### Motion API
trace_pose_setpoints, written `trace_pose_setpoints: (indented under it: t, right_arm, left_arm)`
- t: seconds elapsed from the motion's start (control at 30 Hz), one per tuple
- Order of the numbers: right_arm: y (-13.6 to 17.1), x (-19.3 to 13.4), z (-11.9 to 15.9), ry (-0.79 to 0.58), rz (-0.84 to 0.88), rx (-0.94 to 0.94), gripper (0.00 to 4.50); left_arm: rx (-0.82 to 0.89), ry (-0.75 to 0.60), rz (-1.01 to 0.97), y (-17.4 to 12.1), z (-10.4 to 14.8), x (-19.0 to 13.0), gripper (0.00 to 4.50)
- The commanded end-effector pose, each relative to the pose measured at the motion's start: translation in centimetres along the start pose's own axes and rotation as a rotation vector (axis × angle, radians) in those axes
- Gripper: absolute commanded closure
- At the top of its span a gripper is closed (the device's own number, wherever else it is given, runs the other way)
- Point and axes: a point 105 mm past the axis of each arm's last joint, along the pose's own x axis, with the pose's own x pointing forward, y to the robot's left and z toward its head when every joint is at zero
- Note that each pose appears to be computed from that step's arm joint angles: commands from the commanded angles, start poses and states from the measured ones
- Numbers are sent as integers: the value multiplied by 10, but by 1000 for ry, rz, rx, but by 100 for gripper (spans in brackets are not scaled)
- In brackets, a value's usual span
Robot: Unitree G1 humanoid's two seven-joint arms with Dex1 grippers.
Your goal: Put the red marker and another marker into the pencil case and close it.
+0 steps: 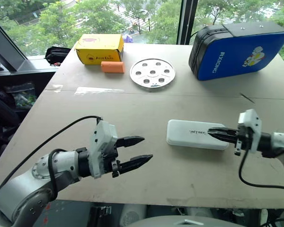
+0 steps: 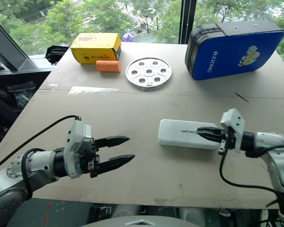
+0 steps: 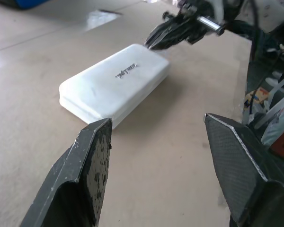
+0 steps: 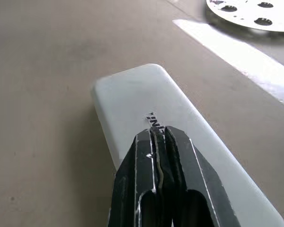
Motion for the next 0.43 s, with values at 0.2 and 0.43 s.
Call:
trace_pose_setpoints:
  t: [0.2,0.43]
  right_arm:
    - [20,-110,-41,153,-213,17,91]
    - [31,-144,-43,200,-284,41,4]
  left_arm:
    - [-42,58,42,0,-31,-35,136]
    - [-47,88,34,-1,-36,-44,136]
